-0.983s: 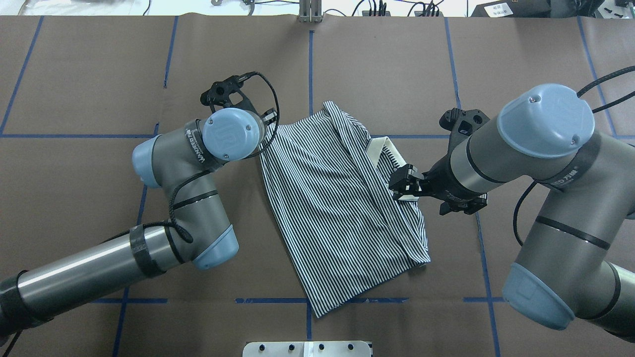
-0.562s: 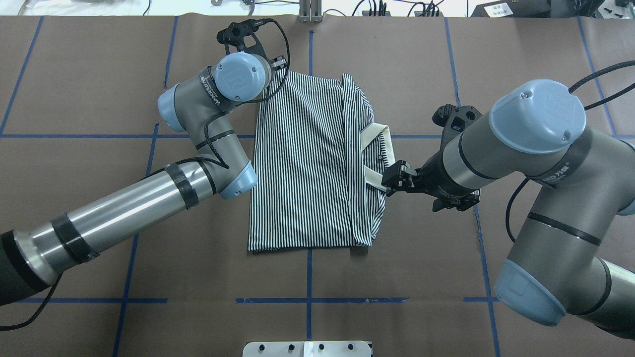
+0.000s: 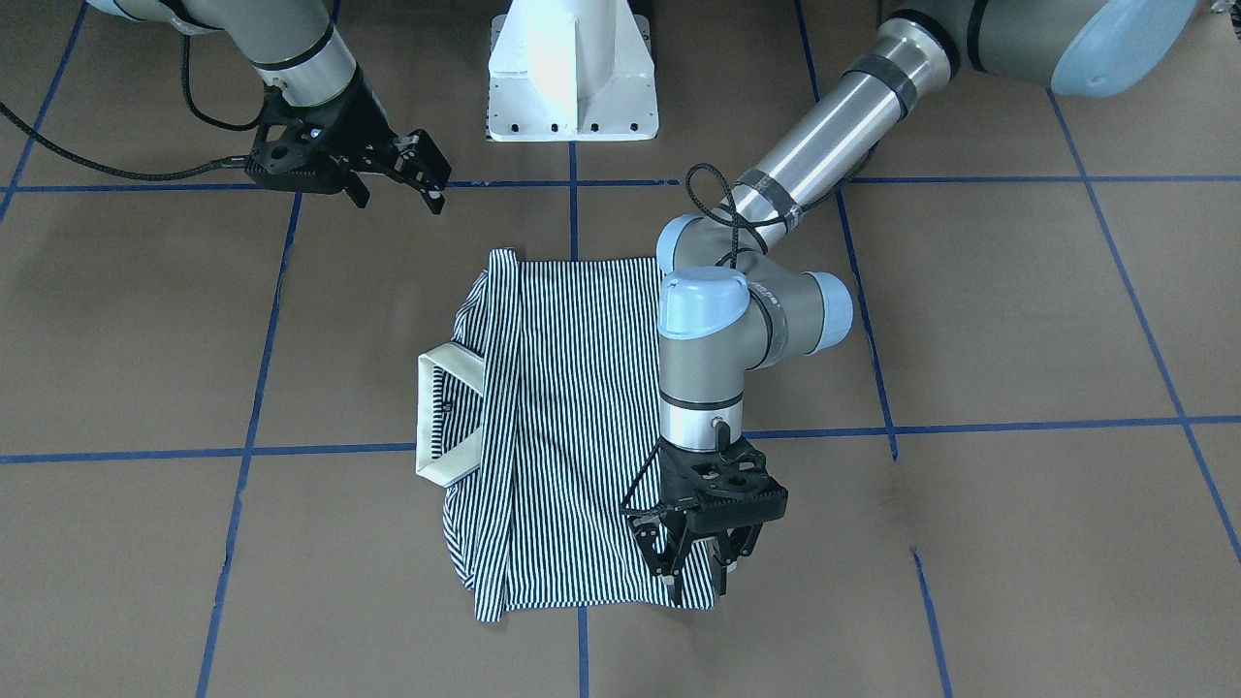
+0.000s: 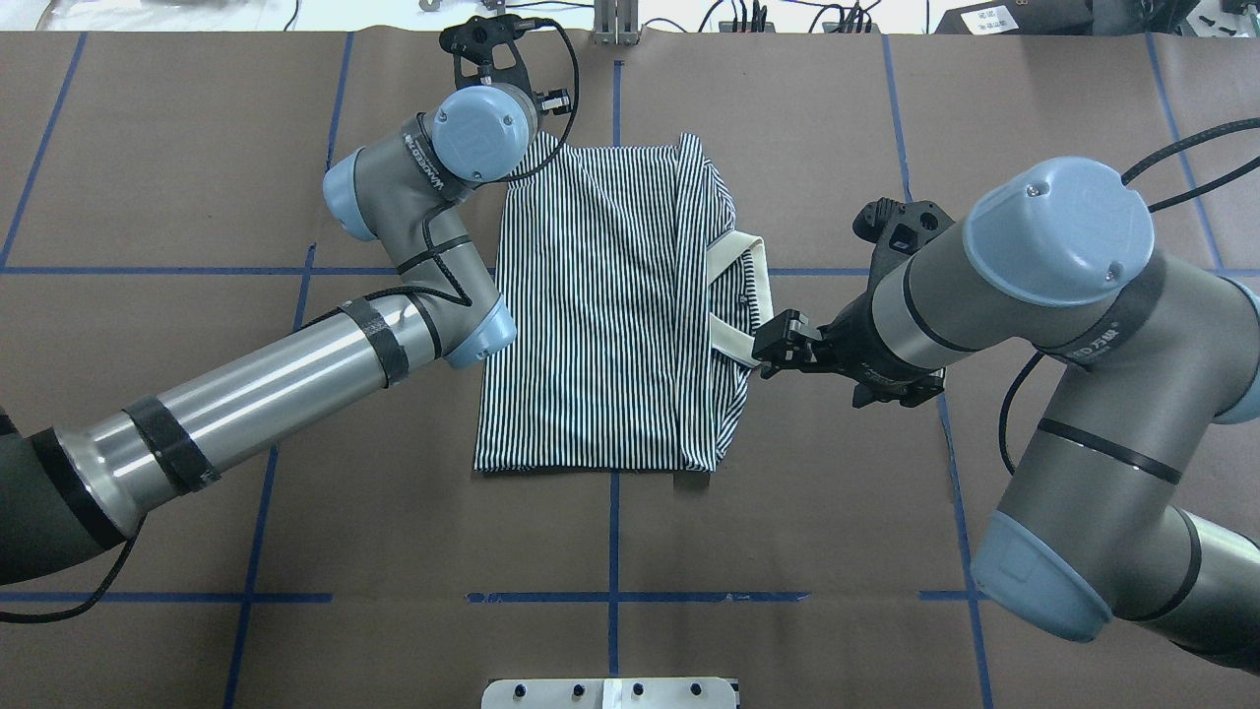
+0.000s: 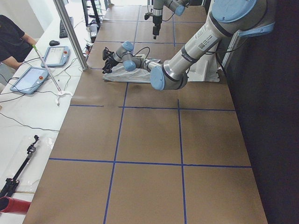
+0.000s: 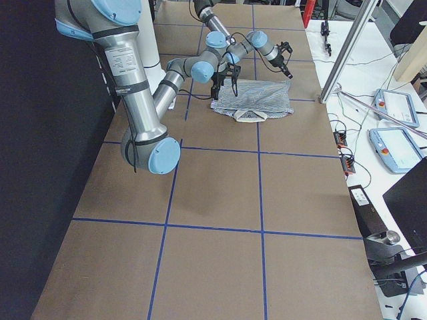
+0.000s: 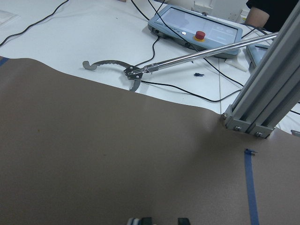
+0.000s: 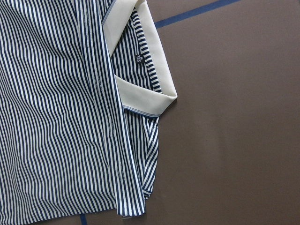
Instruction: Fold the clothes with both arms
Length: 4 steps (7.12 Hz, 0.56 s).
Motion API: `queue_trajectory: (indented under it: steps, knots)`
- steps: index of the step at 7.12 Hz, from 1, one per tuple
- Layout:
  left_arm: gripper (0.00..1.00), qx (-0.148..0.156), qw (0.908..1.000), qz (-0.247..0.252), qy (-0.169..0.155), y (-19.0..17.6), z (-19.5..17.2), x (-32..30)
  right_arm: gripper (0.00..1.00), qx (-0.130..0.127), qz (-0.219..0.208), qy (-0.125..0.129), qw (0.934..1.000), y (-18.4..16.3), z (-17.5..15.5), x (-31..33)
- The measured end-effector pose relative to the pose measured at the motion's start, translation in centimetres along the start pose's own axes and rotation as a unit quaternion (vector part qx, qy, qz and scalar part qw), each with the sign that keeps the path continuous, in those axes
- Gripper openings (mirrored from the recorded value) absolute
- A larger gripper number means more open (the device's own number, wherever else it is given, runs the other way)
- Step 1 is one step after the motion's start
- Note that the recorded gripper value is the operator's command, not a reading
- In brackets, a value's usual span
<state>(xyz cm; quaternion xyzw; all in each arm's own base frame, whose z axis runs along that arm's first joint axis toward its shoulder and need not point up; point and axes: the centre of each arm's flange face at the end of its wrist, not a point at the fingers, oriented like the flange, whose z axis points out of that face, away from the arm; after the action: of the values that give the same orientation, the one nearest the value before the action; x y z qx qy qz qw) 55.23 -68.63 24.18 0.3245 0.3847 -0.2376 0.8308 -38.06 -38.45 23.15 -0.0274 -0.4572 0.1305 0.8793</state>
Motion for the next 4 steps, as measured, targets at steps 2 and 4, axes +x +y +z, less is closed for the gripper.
queue_trajectory:
  steps: [2, 4]
  knots:
    - [1.0, -0.042, 0.9986, 0.001, 0.032, -2.9, -1.5, -0.7, 1.0, 0.022, -0.013, 0.007, 0.9996, -1.2, 1.2, -1.5]
    - [1.0, -0.126, 0.9894, 0.0, 0.072, -2.5, -5.6, -3.6, 1.0, 0.032, -0.067, 0.026, 0.9969, -2.9, 2.8, -1.8]
